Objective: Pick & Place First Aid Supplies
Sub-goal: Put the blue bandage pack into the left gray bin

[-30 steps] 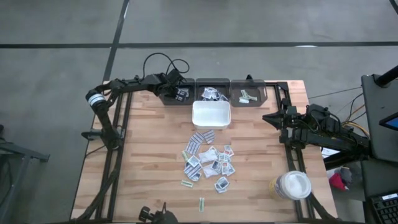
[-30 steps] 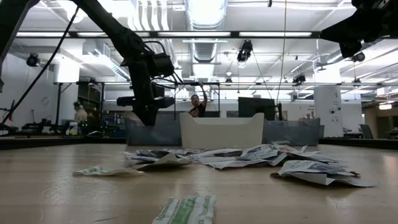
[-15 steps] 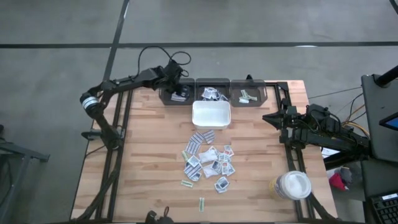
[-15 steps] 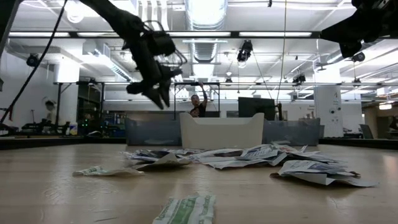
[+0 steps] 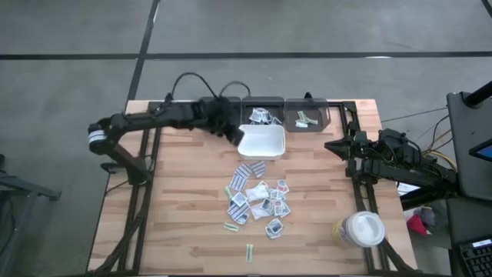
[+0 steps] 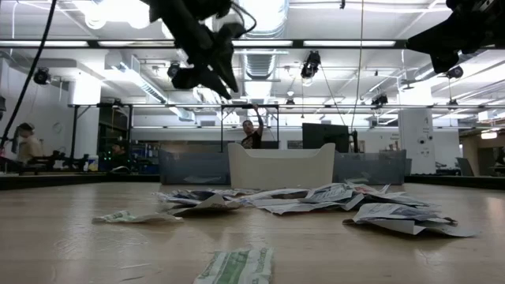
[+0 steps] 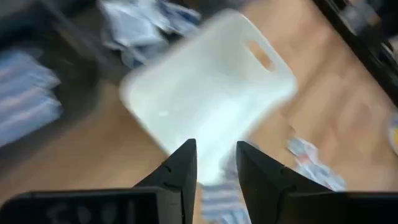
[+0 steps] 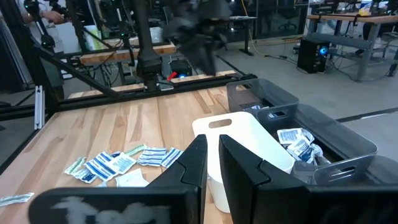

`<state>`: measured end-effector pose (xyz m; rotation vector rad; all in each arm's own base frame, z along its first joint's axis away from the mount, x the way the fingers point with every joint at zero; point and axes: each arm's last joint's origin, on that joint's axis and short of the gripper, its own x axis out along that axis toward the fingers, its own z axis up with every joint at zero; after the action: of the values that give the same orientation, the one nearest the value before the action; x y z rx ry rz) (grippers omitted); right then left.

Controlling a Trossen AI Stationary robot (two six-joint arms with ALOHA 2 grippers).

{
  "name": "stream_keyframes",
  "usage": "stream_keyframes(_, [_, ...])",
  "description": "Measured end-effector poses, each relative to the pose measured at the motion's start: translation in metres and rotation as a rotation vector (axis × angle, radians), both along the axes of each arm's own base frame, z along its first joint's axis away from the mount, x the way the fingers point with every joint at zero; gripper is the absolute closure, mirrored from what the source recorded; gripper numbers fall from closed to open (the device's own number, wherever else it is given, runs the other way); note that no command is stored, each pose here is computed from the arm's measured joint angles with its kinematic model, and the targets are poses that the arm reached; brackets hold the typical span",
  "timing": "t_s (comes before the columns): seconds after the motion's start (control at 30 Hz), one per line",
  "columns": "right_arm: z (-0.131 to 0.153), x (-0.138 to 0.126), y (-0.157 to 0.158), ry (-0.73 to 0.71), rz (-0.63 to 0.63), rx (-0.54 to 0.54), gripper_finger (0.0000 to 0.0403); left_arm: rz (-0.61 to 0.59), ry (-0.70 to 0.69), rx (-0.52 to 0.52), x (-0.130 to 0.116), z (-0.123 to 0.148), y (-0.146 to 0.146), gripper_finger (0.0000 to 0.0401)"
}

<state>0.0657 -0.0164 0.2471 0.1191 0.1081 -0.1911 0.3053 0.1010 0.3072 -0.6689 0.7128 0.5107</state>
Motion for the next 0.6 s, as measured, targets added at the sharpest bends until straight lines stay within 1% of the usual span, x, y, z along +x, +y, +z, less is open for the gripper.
stream_keyframes(0.1, [0.0,0.0,0.0,0.0,0.0,0.0,0.0364,-0.054,-0.004,-0.03,0.008,-0.001,-0.027,0.0295])
stream_keyframes(0.2, [0.0,0.0,0.0,0.0,0.0,0.0,0.0364,-0.073,-0.007,-0.072,0.014,-0.003,-0.054,0.0295])
stream_keyframes(0.27, [0.0,0.0,0.0,0.0,0.0,0.0,0.0364,-0.065,-0.005,-0.096,0.017,-0.005,-0.071,0.0295])
stream_keyframes(0.4, [0.0,0.0,0.0,0.0,0.0,0.0,0.0364,-0.009,0.002,-0.142,0.022,-0.011,-0.101,0.0295])
stream_keyframes(0.6, [0.0,0.0,0.0,0.0,0.0,0.0,0.0364,0.046,0.031,-0.185,0.028,-0.026,-0.133,0.0295])
